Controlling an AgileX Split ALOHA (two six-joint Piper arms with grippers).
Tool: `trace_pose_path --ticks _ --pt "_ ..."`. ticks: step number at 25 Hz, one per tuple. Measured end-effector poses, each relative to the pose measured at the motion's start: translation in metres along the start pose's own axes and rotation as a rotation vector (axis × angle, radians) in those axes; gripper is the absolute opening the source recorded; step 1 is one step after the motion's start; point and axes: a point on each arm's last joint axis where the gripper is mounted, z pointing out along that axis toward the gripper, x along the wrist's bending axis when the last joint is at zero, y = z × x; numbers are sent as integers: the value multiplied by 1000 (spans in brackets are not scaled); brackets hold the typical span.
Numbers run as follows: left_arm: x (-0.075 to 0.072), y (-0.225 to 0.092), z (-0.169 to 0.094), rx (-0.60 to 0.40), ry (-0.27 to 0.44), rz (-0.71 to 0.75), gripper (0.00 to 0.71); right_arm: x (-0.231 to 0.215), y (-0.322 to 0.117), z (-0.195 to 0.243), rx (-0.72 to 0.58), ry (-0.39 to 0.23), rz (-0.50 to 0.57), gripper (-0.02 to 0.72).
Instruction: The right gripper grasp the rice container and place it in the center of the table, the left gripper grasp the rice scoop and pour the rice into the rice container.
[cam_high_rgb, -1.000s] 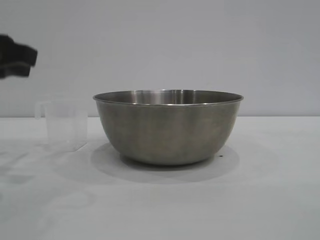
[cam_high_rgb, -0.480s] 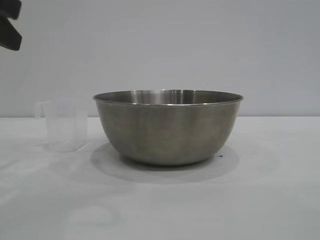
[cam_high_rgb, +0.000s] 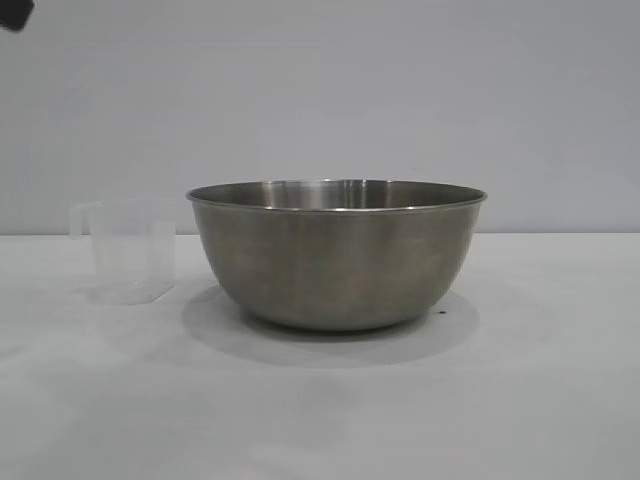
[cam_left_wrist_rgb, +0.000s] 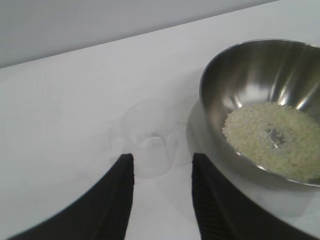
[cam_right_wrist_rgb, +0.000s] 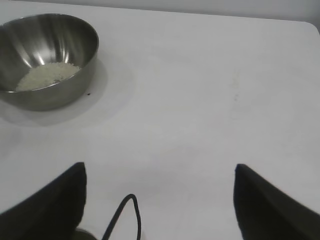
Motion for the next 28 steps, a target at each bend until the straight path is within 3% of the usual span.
trace_pose_path --ticks 3,5,8,9,18,28 --pt "-3 5 -19 26 -27 37 481 0 0 0 0 0 0 543" --pt "-4 7 -26 34 -35 50 510 0 0 0 0 0 0 543" --pt "-7 7 -45 50 -50 75 496 0 0 0 0 0 0 543" --pt "-7 6 -53 58 -55 85 538 0 0 0 0 0 0 543" --pt "-7 -28 -108 222 -25 116 522 0 0 0 0 0 0 543" --pt "-8 -65 -143 214 -13 95 522 0 0 0 0 0 0 543"
